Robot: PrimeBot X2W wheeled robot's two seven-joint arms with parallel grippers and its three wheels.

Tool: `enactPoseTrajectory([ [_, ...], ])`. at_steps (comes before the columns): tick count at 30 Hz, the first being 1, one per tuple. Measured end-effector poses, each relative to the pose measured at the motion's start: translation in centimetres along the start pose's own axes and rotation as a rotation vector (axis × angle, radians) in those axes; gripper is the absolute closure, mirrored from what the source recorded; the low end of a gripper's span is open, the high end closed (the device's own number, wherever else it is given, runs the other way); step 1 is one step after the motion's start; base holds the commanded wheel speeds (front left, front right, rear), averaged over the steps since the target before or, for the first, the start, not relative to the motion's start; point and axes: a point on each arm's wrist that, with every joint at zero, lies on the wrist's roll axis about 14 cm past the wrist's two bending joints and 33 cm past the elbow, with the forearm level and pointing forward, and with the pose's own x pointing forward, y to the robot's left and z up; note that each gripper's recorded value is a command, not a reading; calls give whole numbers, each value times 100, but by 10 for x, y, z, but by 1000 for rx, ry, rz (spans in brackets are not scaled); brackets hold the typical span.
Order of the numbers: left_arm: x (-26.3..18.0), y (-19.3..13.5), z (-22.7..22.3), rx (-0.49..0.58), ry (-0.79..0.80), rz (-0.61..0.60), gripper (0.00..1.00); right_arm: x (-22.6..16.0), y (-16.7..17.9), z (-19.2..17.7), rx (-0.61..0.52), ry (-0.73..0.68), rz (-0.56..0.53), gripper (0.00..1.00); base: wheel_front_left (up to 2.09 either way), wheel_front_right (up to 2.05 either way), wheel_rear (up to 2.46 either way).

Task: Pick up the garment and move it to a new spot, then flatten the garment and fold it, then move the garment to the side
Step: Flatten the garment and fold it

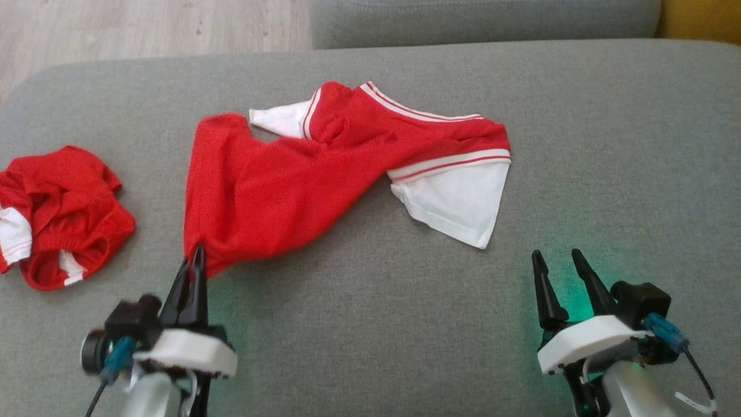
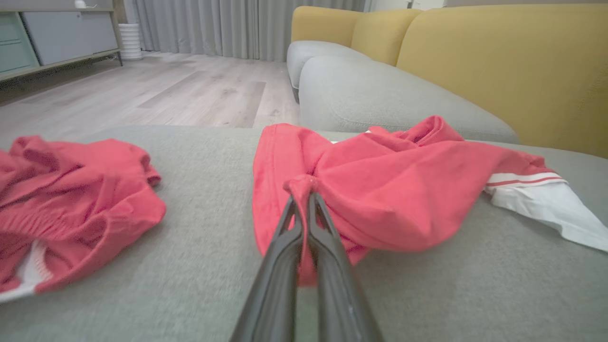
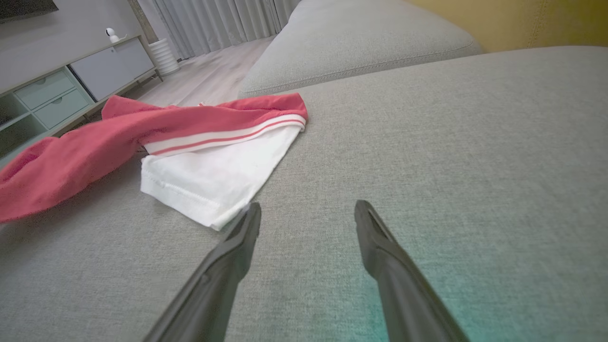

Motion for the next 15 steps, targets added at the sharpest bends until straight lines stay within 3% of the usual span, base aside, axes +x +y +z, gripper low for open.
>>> enactPoseTrajectory([
  [2,-9,7,-6,-16,11,33,98,0,3,3,-2,-9,7,0,0,0,0],
  [3,-10,11,-4,-21,2,49,88,-1,3,4,-4,-12,9,0,0,0,0],
  [6,-11,20,7,-25,-34,92,0,-3,5,8,-7,-26,13,0,0,0,0],
  [15,-38,24,1,0,-35,157,0,-19,6,26,14,-96,7,0,0,0,0],
])
